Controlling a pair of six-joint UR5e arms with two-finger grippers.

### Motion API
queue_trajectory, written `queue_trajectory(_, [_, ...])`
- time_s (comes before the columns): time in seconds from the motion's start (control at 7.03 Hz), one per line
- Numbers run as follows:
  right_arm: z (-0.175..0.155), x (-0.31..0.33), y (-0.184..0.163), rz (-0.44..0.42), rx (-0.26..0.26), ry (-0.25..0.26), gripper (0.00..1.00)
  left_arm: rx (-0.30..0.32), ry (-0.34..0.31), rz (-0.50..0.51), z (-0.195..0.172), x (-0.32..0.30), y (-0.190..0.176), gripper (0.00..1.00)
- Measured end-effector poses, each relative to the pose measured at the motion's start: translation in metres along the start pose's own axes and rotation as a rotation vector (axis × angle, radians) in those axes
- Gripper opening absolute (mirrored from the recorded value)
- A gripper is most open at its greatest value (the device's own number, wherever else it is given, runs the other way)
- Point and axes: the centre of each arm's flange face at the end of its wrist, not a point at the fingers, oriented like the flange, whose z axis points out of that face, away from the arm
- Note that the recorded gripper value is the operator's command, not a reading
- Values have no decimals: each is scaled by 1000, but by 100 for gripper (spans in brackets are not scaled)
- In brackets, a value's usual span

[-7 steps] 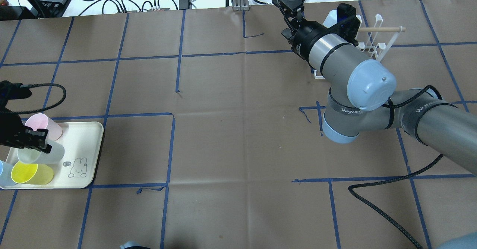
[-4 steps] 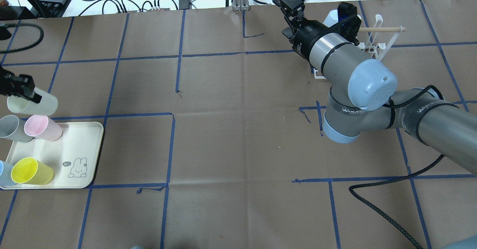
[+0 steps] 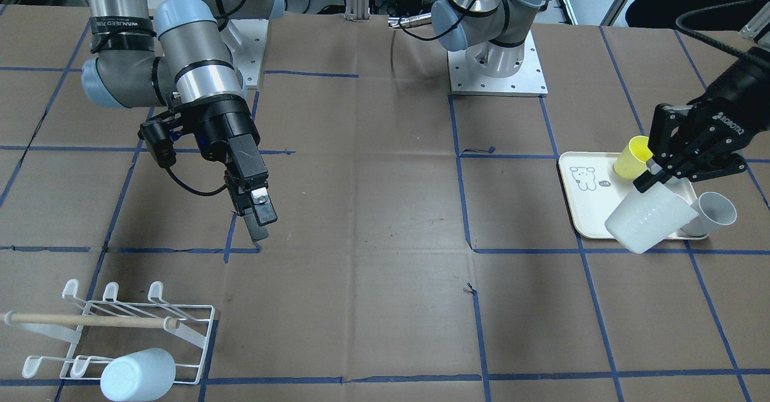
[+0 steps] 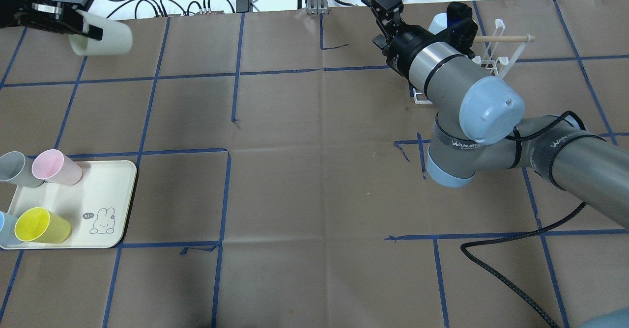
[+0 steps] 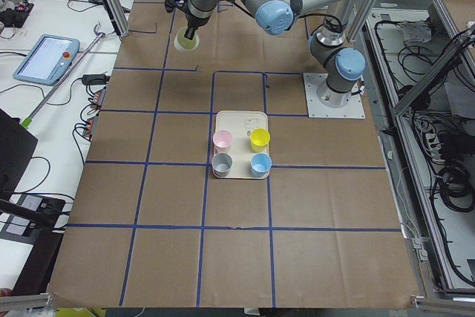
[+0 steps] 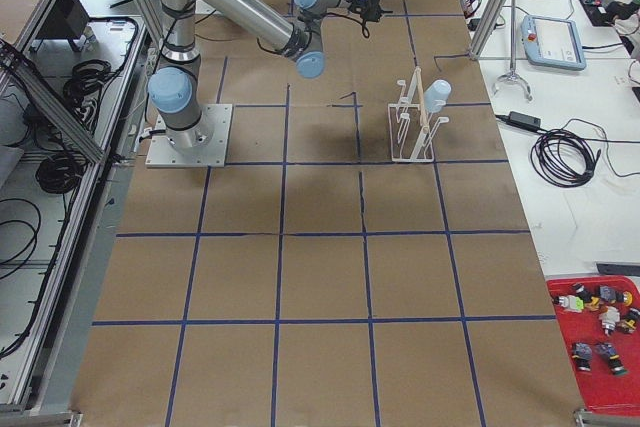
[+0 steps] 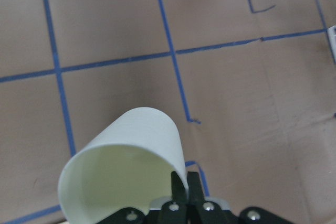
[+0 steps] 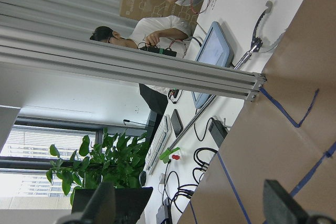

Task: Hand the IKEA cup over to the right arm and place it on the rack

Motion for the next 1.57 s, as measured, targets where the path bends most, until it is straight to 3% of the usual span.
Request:
queue_trajectory(0.43, [0, 0, -1, 1, 1, 1, 100, 164, 158, 180, 34, 52, -17, 0])
queue_trajectory(1.0, [-1, 2, 0, 2, 2, 5, 100, 429, 315, 329, 117, 56, 42, 0])
queue_trajectory(1.28, [1, 3, 0, 6, 0, 8, 100, 521, 395, 399, 139, 69, 63, 0])
queue_trajectory(1.57, [2, 5, 1, 46, -7, 10, 100, 555, 449, 499, 173, 95, 73, 1])
